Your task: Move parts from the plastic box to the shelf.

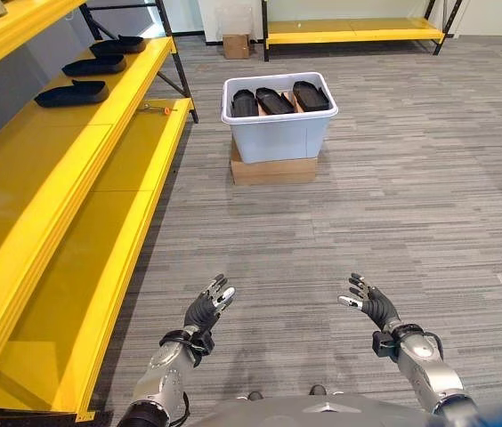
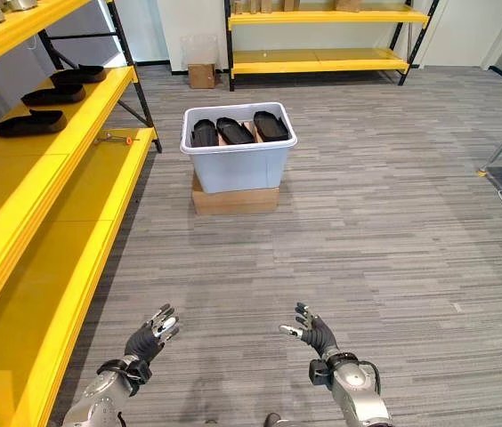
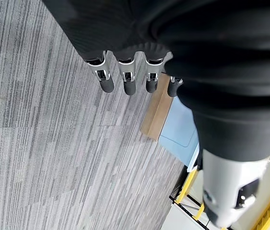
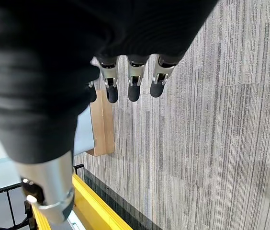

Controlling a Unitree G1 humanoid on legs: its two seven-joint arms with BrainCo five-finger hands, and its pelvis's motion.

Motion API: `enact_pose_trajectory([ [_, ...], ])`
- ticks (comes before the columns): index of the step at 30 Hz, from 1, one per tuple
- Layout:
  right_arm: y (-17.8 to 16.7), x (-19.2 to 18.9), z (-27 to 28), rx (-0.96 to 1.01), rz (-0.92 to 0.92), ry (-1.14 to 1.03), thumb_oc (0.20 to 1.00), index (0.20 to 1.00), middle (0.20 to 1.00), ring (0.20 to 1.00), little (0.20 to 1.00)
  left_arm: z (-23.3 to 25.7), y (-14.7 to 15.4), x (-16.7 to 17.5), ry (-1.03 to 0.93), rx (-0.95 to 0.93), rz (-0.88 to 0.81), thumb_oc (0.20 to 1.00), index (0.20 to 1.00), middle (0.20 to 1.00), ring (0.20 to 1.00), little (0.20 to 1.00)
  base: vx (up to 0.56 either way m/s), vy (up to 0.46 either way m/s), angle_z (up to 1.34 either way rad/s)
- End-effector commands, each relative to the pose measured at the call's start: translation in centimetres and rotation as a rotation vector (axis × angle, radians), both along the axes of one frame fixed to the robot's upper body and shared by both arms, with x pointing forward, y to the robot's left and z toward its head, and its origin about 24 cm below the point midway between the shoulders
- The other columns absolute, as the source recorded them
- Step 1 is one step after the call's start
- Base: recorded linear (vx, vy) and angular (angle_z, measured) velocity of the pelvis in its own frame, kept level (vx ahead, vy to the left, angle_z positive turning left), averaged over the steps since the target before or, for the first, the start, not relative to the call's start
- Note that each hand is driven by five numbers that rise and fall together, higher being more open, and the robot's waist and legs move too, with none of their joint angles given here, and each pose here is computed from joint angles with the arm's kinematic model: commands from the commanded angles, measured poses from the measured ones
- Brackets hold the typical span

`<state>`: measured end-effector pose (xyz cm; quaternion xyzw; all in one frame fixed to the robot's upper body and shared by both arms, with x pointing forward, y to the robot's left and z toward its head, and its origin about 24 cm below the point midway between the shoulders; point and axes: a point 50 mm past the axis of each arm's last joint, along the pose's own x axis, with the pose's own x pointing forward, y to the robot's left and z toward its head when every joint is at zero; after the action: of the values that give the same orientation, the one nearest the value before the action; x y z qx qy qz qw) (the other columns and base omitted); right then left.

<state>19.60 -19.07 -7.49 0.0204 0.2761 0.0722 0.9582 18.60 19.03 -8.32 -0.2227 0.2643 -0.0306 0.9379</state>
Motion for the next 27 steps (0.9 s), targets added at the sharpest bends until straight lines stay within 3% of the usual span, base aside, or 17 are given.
enact_pose_trajectory([
  [1,0.4,1.9,1.9,0.004,0.039,-0.122,1.000,1.000,1.000,1.000,1.000,1.2,0.2,1.7,-0.075,-0.008,-0.015,1.000,1.000,1.000,1.000,1.000,0.02,0.089,0.00],
  [14,0.1,3.2,3.5,0.006,-0.032,-0.213,1.000,1.000,1.000,1.000,1.000,1.3,0.9,2.2,-0.059,-0.006,-0.058,1.000,1.000,1.000,1.000,1.000,0.02,0.177,0.02],
  [27,-2.7,1.5,2.4,-0.099,-0.143,-0.177,1.000,1.000,1.000,1.000,1.000,-0.1,-1.5,0.4,-0.024,-0.002,-0.155,1.000,1.000,1.000,1.000,1.000,0.40,-0.172,0.44],
])
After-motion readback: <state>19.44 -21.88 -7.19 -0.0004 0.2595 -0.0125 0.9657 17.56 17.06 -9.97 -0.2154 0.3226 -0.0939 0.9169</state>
